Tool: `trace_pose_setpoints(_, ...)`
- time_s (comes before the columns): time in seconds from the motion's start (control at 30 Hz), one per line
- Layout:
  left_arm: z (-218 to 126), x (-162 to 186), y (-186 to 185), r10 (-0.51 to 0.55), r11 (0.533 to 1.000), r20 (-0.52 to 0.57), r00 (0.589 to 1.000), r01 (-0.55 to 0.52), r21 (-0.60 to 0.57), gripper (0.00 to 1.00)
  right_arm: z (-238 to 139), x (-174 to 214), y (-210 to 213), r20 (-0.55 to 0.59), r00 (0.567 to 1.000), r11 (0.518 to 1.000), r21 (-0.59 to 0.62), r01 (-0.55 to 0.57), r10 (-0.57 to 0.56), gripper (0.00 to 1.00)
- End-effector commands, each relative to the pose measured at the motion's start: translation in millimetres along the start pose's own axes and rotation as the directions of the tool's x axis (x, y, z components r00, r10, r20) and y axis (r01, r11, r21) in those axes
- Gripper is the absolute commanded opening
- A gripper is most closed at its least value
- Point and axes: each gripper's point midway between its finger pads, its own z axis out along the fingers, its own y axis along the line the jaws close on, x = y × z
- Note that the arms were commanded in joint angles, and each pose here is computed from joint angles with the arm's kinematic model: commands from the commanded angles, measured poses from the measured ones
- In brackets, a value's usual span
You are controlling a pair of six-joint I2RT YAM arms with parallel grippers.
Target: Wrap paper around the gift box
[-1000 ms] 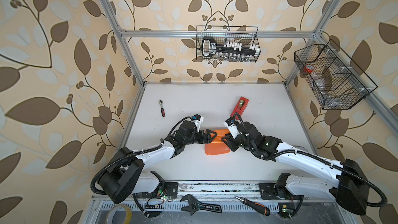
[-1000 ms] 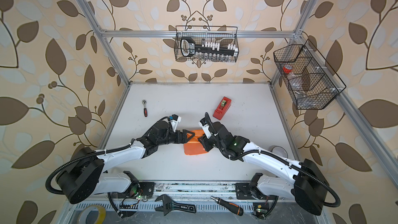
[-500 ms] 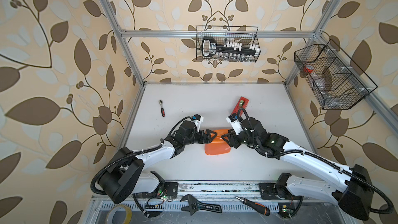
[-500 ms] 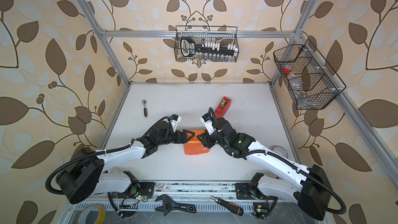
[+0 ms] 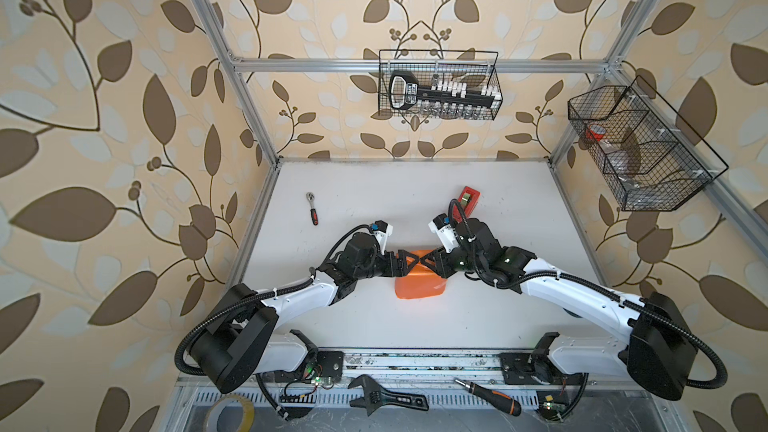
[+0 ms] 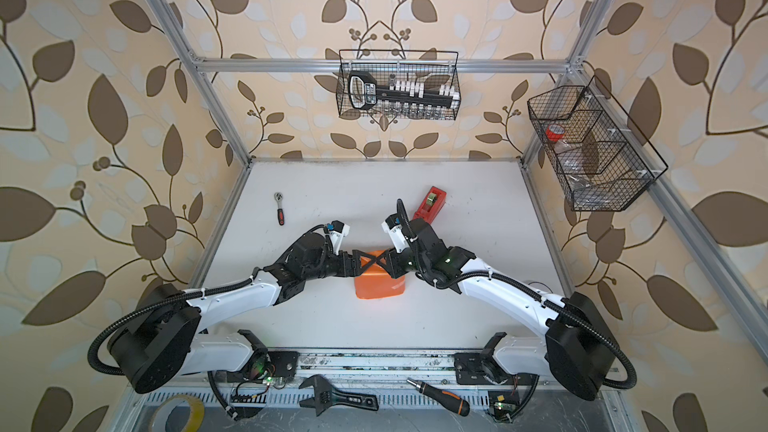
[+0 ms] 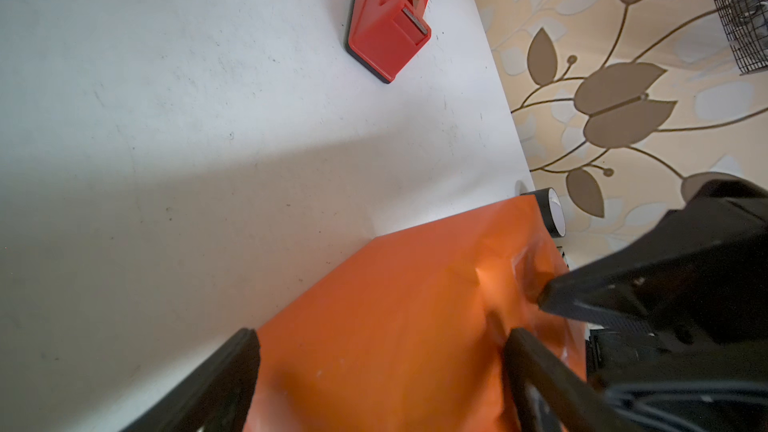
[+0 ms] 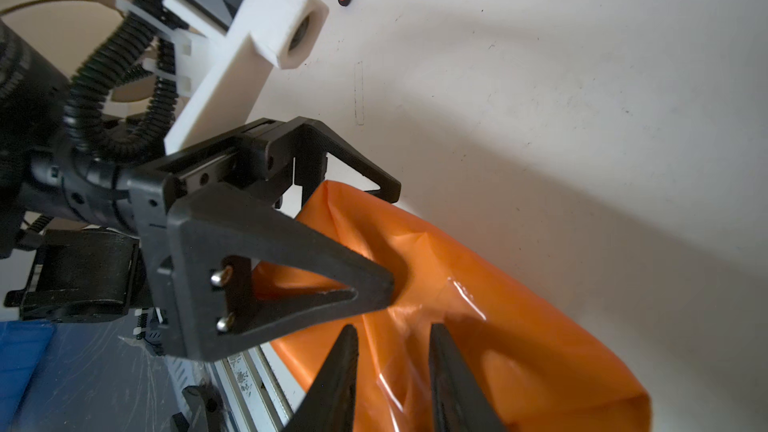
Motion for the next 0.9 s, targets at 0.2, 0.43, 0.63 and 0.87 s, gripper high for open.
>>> trace_pose_setpoints(0.2,-2,50,44,-0.051,0.985,-0.165,0.985,0.023,-0.170,0.93,4,-22,-21,0.031,0.998,0.998,0.000,-0.059,0.059,0.31)
trace_pose_setpoints(0.43,-2,51,45,-0.052,0.984,-0.167,0.985,0.022,-0.174,0.93,-24,-41,-8,0.100,0.994,0.999,-0.044,-0.028,0.033,0.31)
trace_pose_setpoints(0.63,-2,51,46,-0.051,0.984,-0.169,0.984,0.020,-0.177,0.93,-22,-11,16,0.038,0.999,0.993,-0.117,-0.025,0.029,0.27)
trace_pose_setpoints(0.87,-2,51,47,-0.054,0.983,-0.168,0.984,0.023,-0.182,0.93,-10,18,16,-0.022,0.999,0.991,-0.126,-0.051,0.048,0.19)
